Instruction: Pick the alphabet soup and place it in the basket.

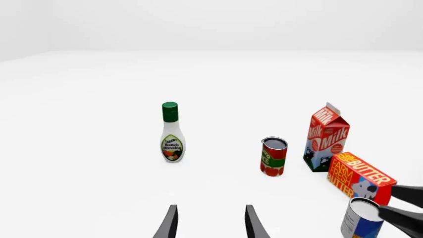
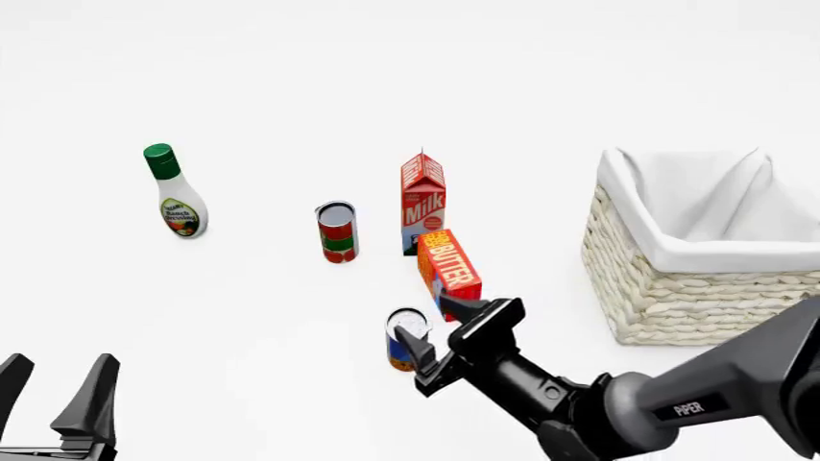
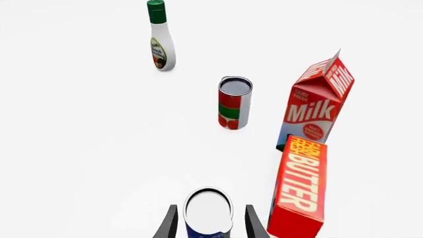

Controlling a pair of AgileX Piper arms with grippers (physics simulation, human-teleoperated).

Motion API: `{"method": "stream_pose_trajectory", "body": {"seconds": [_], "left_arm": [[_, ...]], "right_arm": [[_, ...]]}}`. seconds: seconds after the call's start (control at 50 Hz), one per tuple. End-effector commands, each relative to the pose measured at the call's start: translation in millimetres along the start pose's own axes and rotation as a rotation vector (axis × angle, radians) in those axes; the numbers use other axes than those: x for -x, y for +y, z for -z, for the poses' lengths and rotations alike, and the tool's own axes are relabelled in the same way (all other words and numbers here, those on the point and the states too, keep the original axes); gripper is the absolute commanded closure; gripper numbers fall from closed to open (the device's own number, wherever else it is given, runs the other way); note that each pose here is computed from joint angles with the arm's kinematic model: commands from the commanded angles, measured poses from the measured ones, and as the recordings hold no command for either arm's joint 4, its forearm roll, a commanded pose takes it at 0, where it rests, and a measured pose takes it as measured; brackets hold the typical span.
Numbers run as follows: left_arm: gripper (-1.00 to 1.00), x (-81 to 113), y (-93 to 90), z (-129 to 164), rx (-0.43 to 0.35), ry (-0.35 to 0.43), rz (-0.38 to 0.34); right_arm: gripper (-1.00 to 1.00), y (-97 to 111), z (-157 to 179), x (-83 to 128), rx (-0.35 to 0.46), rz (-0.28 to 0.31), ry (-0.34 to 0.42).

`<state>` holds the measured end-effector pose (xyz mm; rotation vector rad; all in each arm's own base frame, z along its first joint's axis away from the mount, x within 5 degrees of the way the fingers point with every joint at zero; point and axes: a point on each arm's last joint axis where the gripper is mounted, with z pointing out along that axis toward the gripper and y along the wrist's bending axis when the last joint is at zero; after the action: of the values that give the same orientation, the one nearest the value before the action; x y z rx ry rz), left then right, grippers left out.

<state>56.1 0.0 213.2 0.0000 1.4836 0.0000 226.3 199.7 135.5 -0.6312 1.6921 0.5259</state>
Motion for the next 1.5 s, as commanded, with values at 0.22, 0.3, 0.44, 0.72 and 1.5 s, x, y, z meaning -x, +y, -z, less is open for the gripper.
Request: {"method": "stream_pose_trajectory", "body": {"seconds": [0.22,0.3,0.44,0.72,1.5], "left_arm": [[-1.0,0.0,0.0,0.0,0.0,0.0,0.0],[-1.0,0.0,0.0,0.0,0.0,0.0,0.0],[-1.0,0.0,0.0,0.0,0.0,0.0,0.0],[-1.0,0.0,0.0,0.0,0.0,0.0,0.0],[-1.0,0.0,0.0,0.0,0.0,0.0,0.0]], "right_arm": [[-1.0,-0.7,-9.5,-11.9,-0.002,-0.005,0.023],[-1.0,-0.5,-11.8,-14.3,-0.001,-0.005,0.028],[-1.0,-0.6,-15.1,-18.5,-0.002,-0.004,0.036],[-1.0,1.0,-20.8,-27.4,0.003,-0.002,0.051],[-1.0,3.4,-36.5,-47.6,0.01,-0.013,0.092]]}}
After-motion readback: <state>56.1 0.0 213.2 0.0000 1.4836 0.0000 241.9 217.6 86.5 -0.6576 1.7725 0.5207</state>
